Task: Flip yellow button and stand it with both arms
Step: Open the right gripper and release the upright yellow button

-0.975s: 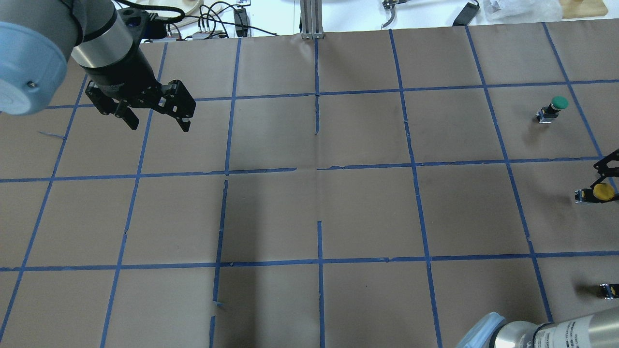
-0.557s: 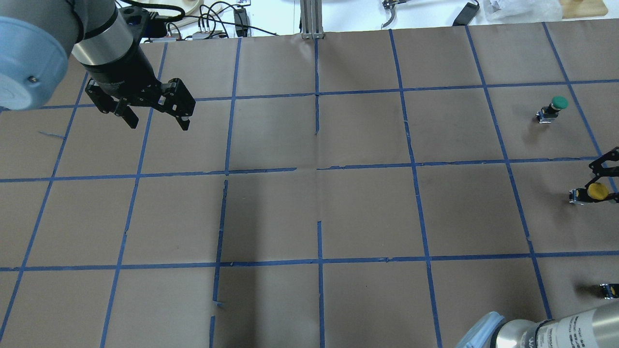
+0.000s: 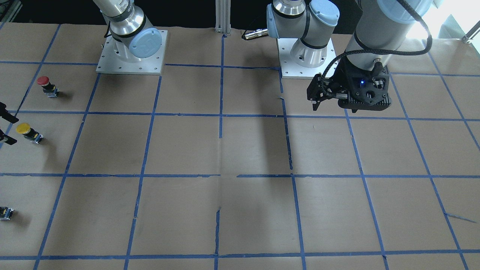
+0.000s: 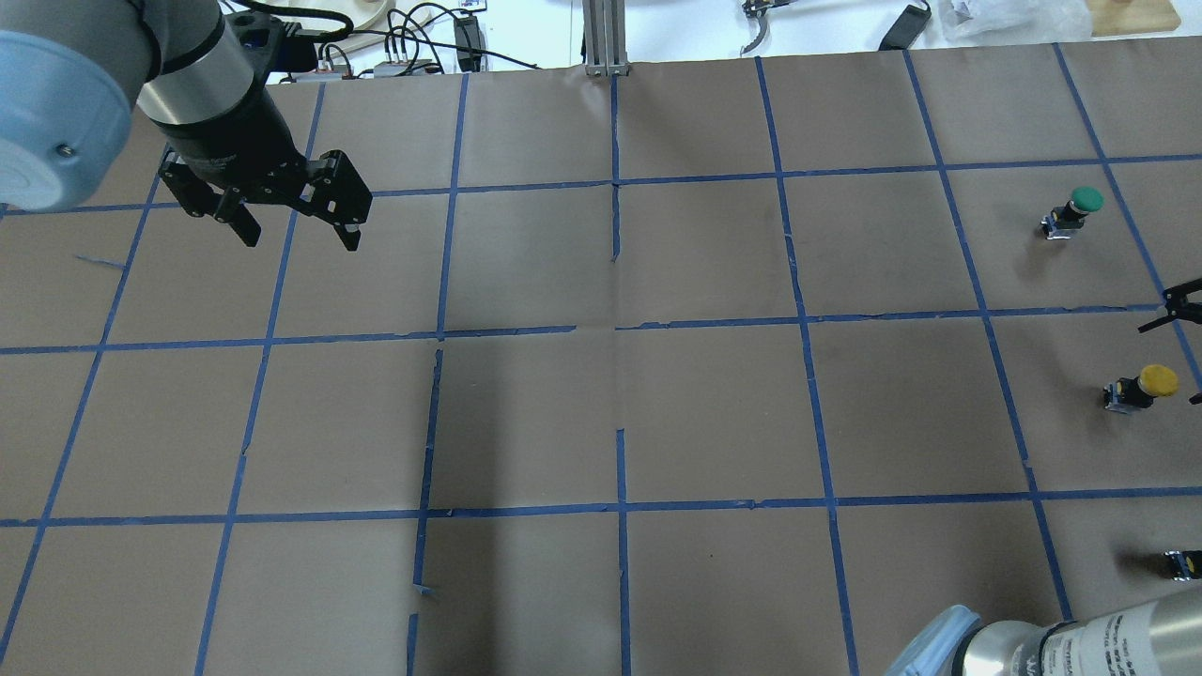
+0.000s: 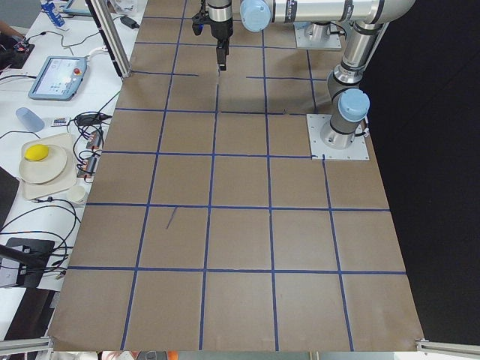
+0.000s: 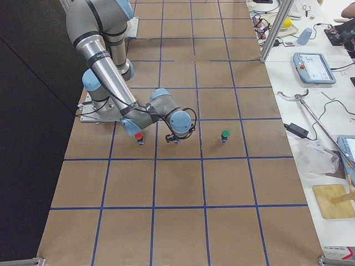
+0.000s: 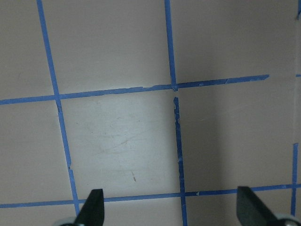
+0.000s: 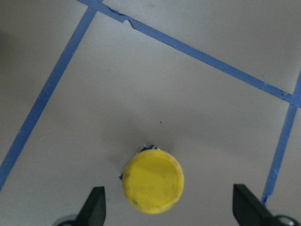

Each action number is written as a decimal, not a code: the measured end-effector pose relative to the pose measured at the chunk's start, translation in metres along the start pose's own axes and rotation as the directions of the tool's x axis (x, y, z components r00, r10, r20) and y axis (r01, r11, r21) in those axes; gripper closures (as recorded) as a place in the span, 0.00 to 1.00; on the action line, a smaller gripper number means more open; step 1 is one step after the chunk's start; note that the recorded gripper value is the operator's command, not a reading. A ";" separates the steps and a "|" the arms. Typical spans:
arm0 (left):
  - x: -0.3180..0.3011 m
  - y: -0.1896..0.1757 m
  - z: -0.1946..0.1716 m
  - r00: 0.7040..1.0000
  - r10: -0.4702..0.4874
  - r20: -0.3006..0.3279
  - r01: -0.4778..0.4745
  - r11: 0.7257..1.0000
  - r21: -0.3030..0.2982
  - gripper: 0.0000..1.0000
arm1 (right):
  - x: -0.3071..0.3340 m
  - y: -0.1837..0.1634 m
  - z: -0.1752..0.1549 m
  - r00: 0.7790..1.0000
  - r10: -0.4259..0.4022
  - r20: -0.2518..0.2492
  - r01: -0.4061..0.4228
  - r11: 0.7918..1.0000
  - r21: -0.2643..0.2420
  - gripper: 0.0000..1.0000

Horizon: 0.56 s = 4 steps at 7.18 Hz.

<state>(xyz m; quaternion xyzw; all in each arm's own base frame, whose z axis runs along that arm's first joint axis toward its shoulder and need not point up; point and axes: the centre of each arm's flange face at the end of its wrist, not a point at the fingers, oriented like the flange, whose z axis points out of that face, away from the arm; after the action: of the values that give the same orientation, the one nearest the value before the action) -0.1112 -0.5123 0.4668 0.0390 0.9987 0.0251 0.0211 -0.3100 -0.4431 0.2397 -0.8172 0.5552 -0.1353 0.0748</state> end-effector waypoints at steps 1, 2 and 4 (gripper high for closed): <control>0.000 0.000 0.000 1.000 0.000 0.001 0.000 1.000 0.000 0.00 | 0.001 -0.008 -0.016 0.998 0.066 -0.001 -0.066 0.998 -0.002 0.00; 0.000 0.000 0.000 1.000 0.001 0.002 -0.001 1.000 0.001 0.00 | 0.005 -0.024 -0.040 0.991 0.134 -0.005 -0.134 0.991 -0.012 0.00; 0.000 -0.001 -0.002 1.000 0.001 0.002 -0.001 1.000 0.005 0.00 | 0.016 -0.093 -0.096 0.957 0.291 -0.018 -0.292 0.956 -0.037 0.00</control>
<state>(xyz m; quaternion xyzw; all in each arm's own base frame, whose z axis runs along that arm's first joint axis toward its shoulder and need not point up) -0.1111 -0.5131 0.4689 0.0395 0.9987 0.0227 0.0221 -0.2514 -0.4204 0.3580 -0.7270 0.6725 -0.1171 0.0743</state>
